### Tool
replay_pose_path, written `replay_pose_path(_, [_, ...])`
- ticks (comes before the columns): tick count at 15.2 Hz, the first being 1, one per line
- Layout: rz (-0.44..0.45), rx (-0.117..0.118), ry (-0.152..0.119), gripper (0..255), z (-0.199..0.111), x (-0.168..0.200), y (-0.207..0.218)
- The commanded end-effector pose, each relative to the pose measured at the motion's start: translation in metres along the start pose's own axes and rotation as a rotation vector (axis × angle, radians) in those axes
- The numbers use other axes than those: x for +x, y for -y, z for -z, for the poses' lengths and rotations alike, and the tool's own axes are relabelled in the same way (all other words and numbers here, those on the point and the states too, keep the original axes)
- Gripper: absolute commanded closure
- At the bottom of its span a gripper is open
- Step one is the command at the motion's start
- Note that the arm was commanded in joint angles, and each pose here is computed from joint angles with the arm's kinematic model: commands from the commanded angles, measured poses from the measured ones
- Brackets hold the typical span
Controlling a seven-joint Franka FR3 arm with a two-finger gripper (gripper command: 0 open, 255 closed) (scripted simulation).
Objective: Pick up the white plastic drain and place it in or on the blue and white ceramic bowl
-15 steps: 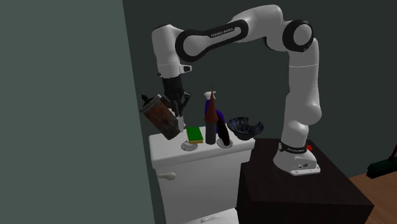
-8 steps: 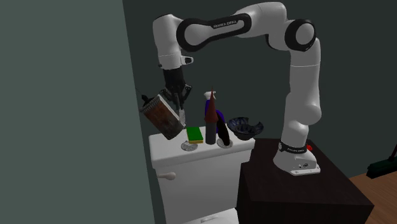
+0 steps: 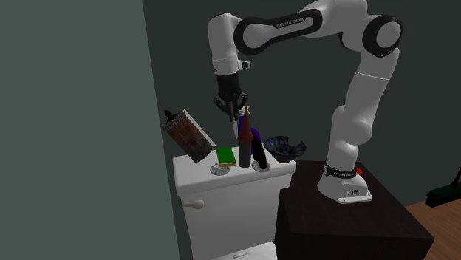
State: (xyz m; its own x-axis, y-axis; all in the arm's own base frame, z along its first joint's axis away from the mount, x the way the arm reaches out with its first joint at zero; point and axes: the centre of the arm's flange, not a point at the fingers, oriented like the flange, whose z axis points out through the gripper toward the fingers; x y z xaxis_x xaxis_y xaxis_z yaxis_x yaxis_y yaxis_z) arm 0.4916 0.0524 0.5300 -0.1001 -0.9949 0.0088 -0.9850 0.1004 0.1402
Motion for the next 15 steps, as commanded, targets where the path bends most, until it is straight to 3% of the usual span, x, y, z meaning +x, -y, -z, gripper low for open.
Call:
replay_pose_path(1, [0.000,0.001,0.001,255,-0.003,0.011,-0.025])
replay_pose_path(15, [0.000,0.001,0.001,255,-0.008,0.095,-0.190])
